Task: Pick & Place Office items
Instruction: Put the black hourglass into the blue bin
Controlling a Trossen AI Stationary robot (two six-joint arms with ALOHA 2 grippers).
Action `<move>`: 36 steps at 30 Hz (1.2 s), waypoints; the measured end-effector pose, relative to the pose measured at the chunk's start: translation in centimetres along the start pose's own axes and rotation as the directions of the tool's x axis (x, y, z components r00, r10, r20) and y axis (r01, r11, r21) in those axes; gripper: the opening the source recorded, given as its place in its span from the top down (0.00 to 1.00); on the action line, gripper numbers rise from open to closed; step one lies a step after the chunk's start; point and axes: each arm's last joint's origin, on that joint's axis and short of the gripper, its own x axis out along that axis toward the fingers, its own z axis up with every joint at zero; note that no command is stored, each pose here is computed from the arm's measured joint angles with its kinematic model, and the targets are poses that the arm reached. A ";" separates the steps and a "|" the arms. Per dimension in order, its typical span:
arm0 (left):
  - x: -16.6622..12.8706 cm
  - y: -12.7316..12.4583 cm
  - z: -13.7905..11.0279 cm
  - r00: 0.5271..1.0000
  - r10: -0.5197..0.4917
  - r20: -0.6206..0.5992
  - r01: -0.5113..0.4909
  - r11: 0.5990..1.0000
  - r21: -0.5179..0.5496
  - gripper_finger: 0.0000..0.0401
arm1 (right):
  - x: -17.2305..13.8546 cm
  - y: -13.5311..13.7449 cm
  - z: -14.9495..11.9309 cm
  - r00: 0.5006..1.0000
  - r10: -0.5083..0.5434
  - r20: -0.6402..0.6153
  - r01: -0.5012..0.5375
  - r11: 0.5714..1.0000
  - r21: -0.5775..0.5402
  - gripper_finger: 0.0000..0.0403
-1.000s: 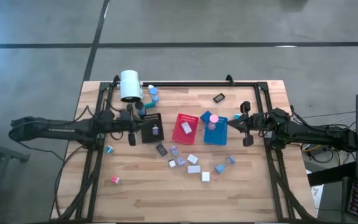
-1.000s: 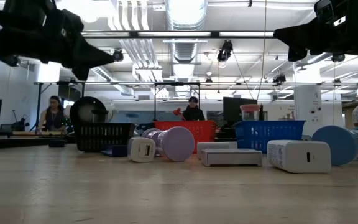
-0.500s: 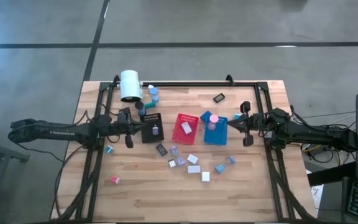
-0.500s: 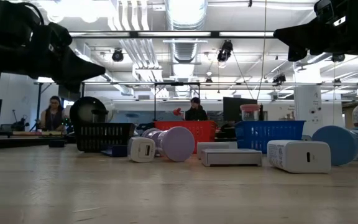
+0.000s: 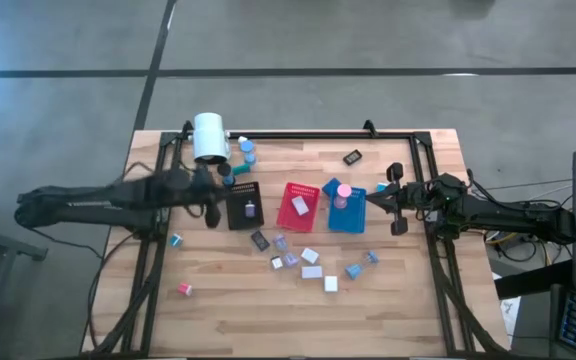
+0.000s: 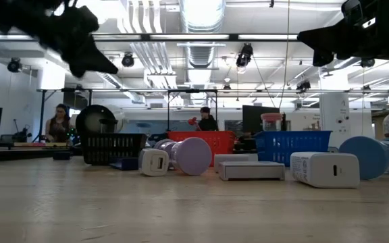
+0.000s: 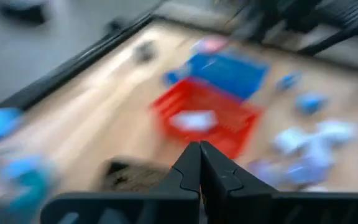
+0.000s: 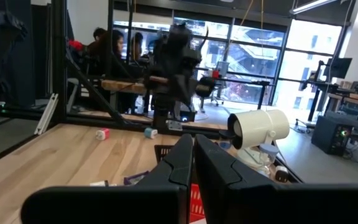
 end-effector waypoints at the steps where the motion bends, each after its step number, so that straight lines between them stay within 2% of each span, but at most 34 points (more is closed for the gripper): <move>1: -0.6 0.0 1.4 0.997 0.060 -0.045 -0.059 0.998 0.030 0.99 | 0.0 0.0 0.0 1.000 0.000 0.002 0.000 1.000 0.000 0.97; 4: -2.0 -0.1 5.4 0.973 0.166 -0.163 -0.144 0.980 0.137 0.96 | 0.0 0.0 0.0 1.000 -0.001 0.004 0.001 1.000 0.003 0.97; 9: -2.0 -0.8 10.0 0.907 0.238 -0.348 -0.118 0.935 0.334 0.90 | 0.0 0.0 0.0 1.000 0.000 0.003 0.000 1.000 0.003 0.97; 11: -1.2 -0.9 11.1 0.867 0.306 -0.393 -0.111 0.888 0.447 0.87 | 0.0 0.0 0.0 1.000 0.000 0.002 0.000 1.000 0.008 0.97; 13: -0.1 -1.0 11.8 0.822 0.380 -0.424 -0.079 0.814 0.576 0.83 | 0.0 0.0 0.0 1.000 0.001 -0.002 -0.001 1.000 0.009 0.97; 16: 1.7 -1.0 12.4 0.774 0.436 -0.459 0.009 0.717 0.697 0.77 | 0.0 0.0 0.0 1.000 0.001 -0.005 -0.001 1.000 0.012 0.97; 18: 2.9 -1.0 12.5 0.754 0.447 -0.481 0.065 0.678 0.732 0.72 | 0.0 0.0 0.0 1.000 0.001 -0.004 -0.001 1.000 0.012 0.97; 20: 4.0 -0.7 12.5 0.732 0.462 -0.502 0.097 0.658 0.747 0.67 | 0.0 0.0 0.0 1.000 0.001 -0.005 -0.001 1.000 0.013 0.97; 23: 5.2 0.4 12.2 0.694 0.477 -0.540 0.146 0.640 0.754 0.59 | 0.0 0.0 -0.1 1.000 0.001 -0.005 -0.001 1.000 0.012 0.97; 24: 5.5 0.8 11.9 0.683 0.471 -0.559 0.164 0.647 0.745 0.56 | 0.0 0.0 -0.1 1.000 0.002 -0.006 -0.002 1.000 0.012 0.97; 28: 6.2 2.7 10.9 0.669 0.332 -0.665 0.261 0.733 0.628 0.43 | 0.0 0.0 -0.2 1.000 0.003 -0.021 -0.002 1.000 0.013 0.97; 30: 6.3 3.4 10.4 0.667 0.263 -0.698 0.310 0.754 0.580 0.37 | 0.0 0.0 -0.3 1.000 0.003 -0.027 -0.002 1.000 0.015 0.97; 32: 6.4 3.8 10.0 0.662 0.229 -0.713 0.351 0.747 0.565 0.32 | 0.0 0.0 -0.3 1.000 0.003 -0.027 -0.003 1.000 0.011 0.97; 36: 7.0 4.6 8.9 0.626 0.263 -0.734 0.404 0.696 0.594 0.25 | 0.0 0.0 -0.3 1.000 0.002 -0.027 -0.002 1.000 0.005 0.97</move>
